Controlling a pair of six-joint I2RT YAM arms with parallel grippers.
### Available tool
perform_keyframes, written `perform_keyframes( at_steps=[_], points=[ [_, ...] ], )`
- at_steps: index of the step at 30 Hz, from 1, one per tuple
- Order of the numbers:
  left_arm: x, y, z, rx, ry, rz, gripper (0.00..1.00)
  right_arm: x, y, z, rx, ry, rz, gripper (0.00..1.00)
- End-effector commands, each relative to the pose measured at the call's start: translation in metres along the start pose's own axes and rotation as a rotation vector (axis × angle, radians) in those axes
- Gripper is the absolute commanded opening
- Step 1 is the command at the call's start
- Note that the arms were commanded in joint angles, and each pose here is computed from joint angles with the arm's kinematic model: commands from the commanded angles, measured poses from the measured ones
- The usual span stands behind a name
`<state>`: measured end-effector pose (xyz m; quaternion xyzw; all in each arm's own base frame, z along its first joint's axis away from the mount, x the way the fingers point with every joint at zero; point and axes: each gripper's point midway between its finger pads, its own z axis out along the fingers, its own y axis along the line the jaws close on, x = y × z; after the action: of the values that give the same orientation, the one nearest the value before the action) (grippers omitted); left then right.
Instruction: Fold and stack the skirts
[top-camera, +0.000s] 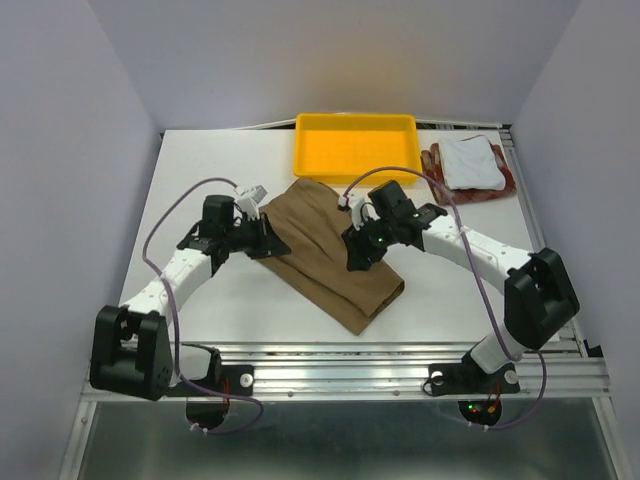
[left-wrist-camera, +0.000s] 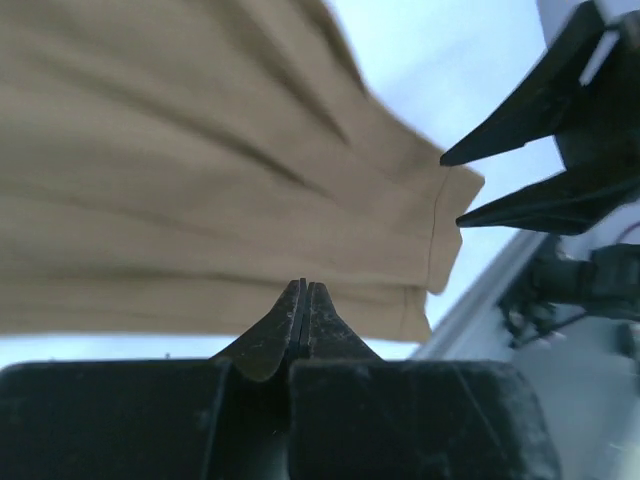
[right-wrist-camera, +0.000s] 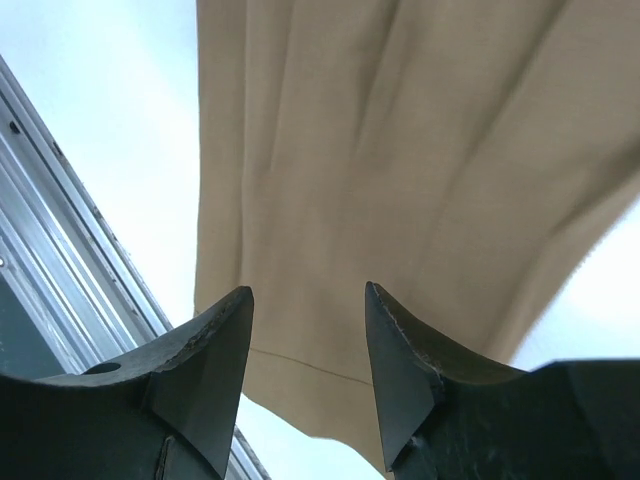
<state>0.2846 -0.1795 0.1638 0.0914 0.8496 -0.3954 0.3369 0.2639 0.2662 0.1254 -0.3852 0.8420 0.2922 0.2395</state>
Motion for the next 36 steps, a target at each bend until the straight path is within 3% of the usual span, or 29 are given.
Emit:
perform_keyframes(
  at_steps=[1,4,14,28,32,36],
  points=[
    [0.046,-0.009,0.019,0.056,0.137,-0.357,0.0,-0.004,0.017,0.028,0.037,0.02,0.0,0.54],
    [0.077,-0.017,0.034,0.058,0.226,-0.423,0.0,-0.003,0.021,0.042,0.072,0.024,-0.008,0.56],
    [0.115,0.014,0.051,-0.144,0.183,-0.651,0.0,-0.005,0.03,0.067,0.12,0.062,-0.066,0.56],
    [0.142,0.027,0.044,-0.269,0.173,-0.825,0.0,0.008,0.039,0.084,0.214,0.122,-0.194,0.56],
    [0.143,0.028,0.05,-0.28,0.173,-0.829,0.0,0.016,0.033,0.092,0.245,0.141,-0.208,0.52],
    [0.144,0.032,0.055,-0.291,0.164,-0.844,0.0,0.023,0.025,0.099,0.265,0.163,-0.219,0.38]
  ],
)
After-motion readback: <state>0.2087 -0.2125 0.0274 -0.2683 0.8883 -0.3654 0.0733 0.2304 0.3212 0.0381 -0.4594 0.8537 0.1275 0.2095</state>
